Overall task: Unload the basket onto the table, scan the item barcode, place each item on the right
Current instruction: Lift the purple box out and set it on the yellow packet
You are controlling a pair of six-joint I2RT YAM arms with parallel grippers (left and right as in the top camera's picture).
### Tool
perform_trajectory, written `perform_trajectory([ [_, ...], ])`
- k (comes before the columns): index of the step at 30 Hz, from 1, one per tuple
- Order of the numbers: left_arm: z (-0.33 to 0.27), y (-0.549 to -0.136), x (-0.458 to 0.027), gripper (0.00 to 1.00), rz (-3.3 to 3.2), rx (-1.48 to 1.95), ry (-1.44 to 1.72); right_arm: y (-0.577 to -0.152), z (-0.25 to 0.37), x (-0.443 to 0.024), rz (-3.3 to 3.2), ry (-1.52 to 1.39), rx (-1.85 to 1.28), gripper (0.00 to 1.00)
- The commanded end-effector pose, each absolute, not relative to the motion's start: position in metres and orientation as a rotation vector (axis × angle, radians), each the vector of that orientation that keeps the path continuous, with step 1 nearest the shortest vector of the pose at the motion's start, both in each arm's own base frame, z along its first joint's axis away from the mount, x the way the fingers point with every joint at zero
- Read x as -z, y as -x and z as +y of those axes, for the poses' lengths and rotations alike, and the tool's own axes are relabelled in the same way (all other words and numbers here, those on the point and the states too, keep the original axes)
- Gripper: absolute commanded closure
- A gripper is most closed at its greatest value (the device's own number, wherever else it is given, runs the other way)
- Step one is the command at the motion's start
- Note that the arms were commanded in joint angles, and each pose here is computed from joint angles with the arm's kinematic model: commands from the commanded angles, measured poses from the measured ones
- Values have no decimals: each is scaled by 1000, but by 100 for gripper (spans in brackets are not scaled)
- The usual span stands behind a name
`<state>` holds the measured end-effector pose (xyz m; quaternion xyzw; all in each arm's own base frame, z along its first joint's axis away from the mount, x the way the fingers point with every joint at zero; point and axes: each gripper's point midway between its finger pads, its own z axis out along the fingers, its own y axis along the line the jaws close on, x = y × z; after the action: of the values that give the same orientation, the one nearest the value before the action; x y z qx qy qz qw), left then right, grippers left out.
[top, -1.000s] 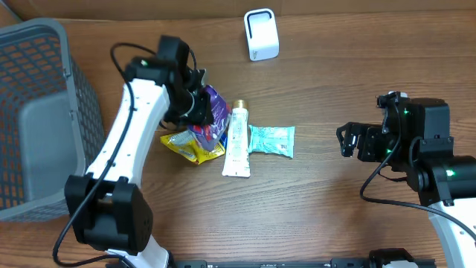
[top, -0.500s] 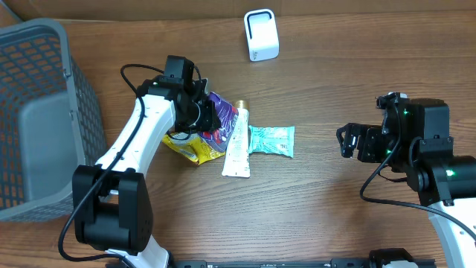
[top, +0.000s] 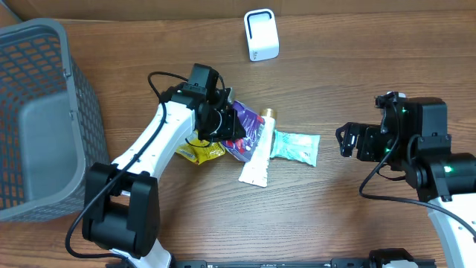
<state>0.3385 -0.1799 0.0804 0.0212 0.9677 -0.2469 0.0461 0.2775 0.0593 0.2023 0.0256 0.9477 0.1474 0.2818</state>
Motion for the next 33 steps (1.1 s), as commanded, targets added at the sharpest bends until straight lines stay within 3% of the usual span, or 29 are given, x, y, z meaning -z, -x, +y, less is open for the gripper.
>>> perform_trajectory([
  [1,-185,-335,-82,76,2958,807,-43,-282,62,-204,2533,-54,-403,0],
  [8,-150,-345,-73,73,2975,645,92,-283,65,-200,2550,-51,-423,0],
  [15,-152,-341,-72,67,2990,650,89,-283,65,-201,2549,-50,-426,0],
  [18,-158,-338,-72,43,2995,673,83,-283,65,-200,2550,-50,-426,0],
  [22,-164,-336,-74,27,2997,707,72,-283,65,-200,2549,-50,-426,0],
  [33,-116,-367,-91,26,2916,669,163,-280,80,-205,2537,-15,-546,0],
])
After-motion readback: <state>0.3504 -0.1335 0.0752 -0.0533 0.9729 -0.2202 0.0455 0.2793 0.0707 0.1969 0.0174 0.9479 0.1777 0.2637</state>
